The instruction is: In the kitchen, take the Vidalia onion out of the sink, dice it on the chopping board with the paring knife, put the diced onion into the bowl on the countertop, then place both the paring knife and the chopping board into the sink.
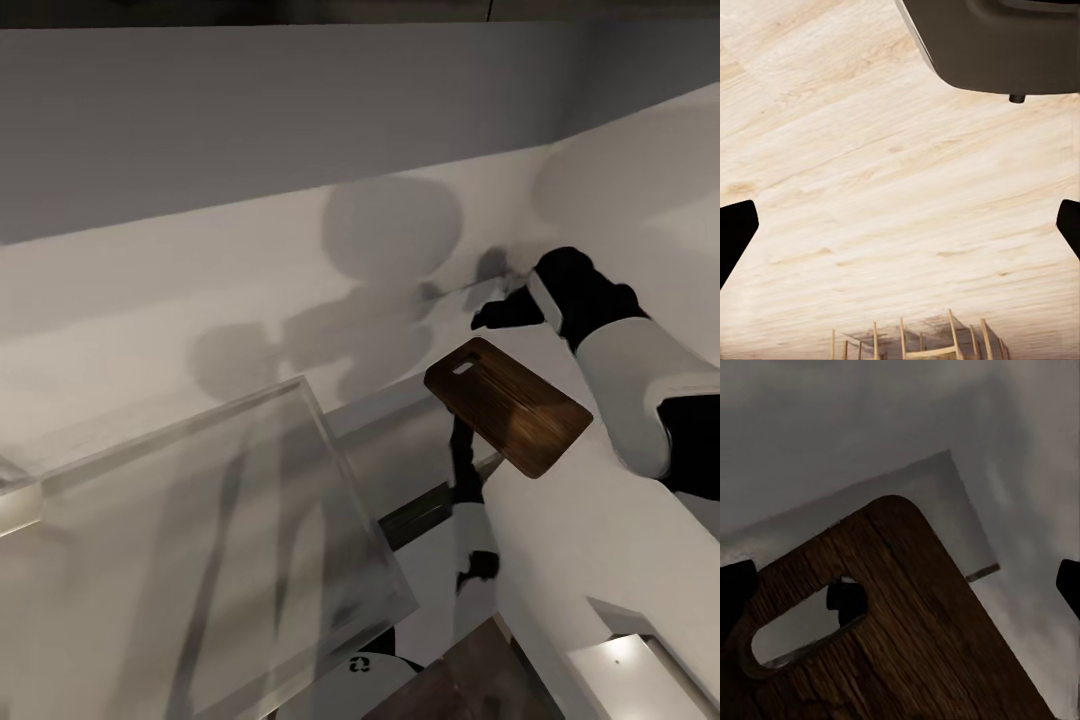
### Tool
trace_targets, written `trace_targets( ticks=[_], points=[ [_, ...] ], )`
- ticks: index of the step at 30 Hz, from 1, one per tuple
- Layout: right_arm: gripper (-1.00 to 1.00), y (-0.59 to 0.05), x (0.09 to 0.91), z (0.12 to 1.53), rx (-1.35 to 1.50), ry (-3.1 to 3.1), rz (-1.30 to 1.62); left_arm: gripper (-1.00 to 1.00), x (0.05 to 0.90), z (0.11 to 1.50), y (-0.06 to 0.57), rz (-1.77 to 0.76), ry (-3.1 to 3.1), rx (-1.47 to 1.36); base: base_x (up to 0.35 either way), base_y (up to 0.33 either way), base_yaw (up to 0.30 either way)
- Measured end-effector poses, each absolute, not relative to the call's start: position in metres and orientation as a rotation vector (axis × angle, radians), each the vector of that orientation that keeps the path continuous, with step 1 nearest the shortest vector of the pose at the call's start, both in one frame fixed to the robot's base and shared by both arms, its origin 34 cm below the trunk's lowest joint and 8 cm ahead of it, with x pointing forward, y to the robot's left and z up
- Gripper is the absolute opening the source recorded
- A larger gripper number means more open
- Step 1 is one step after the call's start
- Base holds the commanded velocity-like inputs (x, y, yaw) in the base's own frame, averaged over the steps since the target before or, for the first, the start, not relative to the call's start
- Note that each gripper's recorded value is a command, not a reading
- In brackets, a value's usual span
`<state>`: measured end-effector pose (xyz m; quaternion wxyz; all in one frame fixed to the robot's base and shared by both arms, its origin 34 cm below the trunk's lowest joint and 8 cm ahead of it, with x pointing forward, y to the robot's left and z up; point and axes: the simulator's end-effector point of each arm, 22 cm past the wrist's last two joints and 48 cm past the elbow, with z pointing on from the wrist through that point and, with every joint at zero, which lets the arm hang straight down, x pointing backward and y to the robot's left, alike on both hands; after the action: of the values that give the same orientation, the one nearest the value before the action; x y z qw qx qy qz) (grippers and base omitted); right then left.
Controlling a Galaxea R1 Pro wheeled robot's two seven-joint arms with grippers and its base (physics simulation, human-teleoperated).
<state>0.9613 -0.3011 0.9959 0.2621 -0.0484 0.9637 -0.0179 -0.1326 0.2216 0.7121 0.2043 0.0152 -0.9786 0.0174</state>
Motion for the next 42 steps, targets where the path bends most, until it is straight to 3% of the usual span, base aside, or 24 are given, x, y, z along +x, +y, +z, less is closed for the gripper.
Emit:
trace_targets(
  ticks=[13, 42],
  points=[
    [1.0, -0.343, 0.949, 0.991, -0.256, 2.624, -0.024, 1.0, -0.135, 0.713, 0.222, 0.049, -2.724, 0.043, 0.0, 0.0, 0.0],
    [1.0, -0.341, 0.951, 0.969, -0.27, 2.642, -0.016, 1.0, -0.143, 0.721, 0.222, 0.047, -2.695, 0.043, 0.0, 0.0, 0.0]
  ],
)
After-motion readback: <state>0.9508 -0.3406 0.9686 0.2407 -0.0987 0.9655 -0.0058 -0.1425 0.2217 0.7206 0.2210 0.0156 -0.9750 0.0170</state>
